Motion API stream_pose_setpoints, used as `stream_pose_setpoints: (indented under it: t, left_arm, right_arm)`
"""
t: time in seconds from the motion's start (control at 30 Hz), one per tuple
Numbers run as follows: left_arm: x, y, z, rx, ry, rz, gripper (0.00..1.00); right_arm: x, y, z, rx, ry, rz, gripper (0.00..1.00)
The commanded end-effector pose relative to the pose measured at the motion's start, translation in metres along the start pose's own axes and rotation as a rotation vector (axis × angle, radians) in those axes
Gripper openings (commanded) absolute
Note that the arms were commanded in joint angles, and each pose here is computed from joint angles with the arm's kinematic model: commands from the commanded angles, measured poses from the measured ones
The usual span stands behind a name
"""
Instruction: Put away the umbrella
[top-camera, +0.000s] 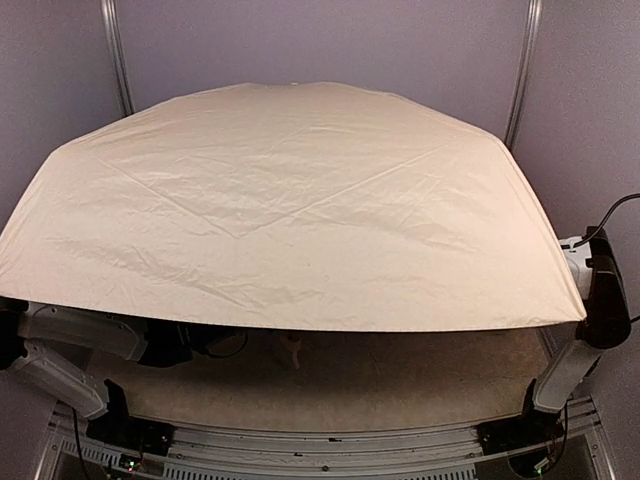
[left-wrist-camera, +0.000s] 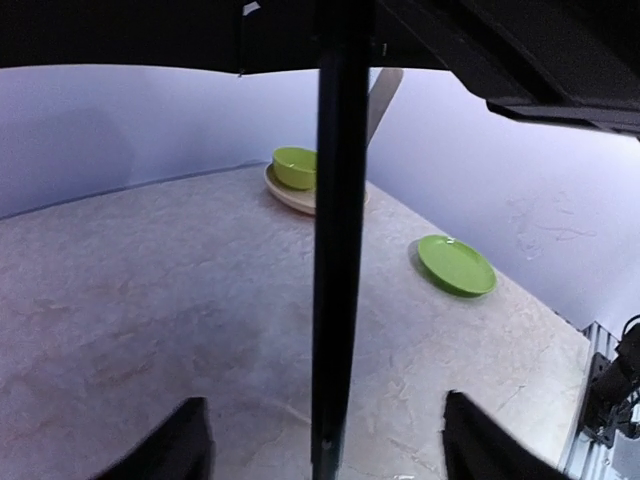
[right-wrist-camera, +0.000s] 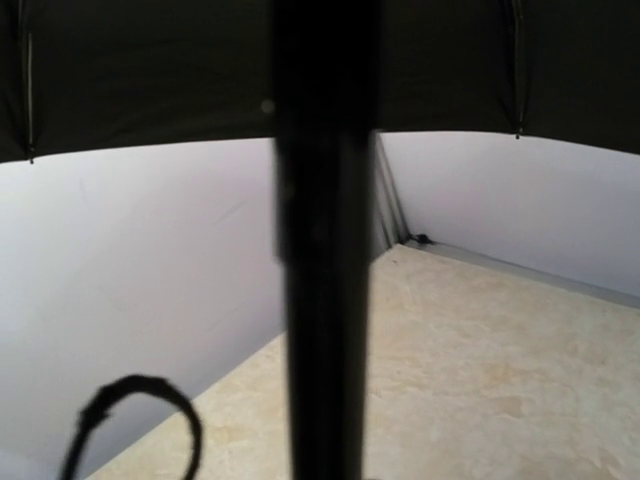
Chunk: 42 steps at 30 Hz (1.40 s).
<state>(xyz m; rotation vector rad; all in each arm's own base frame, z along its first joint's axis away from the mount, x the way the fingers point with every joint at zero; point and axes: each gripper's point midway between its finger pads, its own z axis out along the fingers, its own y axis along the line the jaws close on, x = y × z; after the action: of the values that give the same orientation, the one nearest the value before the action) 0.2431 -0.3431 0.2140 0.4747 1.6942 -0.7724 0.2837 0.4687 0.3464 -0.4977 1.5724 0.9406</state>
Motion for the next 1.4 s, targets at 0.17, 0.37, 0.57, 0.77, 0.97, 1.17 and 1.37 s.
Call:
stream_pose_setpoints:
  t: [0.17, 0.37, 0.57, 0.77, 0.97, 1.17, 1.37]
  left_arm:
    - [-0.027, -0.015, -0.001, 0.077, -0.077, -0.055, 0.0]
    - [-0.036, -0.033, -0.015, 0.2, -0.102, -0.096, 0.0]
    - [-0.057, -0.055, -0.038, 0.335, -0.173, -0.116, 0.0]
    - [-0.062, -0.072, -0.055, 0.407, -0.201, -0.119, 0.0]
    - [-0.058, -0.097, -0.071, 0.497, -0.222, -0.034, 0.0]
    - [-0.056, -0.104, -0.073, 0.537, -0.212, -0.031, 0.0]
    - [-0.052, -0.111, -0.078, 0.59, -0.198, -0.023, 0.0]
  right_arm:
    - [-0.054, 0.033, -0.022, -0.053, -0.158, -0.023, 0.0]
    - [-0.056, 0.036, -0.025, -0.071, -0.165, -0.033, 0.0]
    - [-0.059, 0.045, -0.041, -0.145, -0.197, -0.073, 0.14]
    - [-0.06, 0.052, -0.053, -0.226, -0.232, -0.107, 0.53]
    - [-0.056, 0.057, -0.051, -0.329, -0.222, -0.108, 0.66]
    - [-0.054, 0.075, -0.049, -0.485, -0.188, -0.093, 0.82]
    - [-0.053, 0.084, -0.044, -0.535, -0.174, -0.096, 0.52]
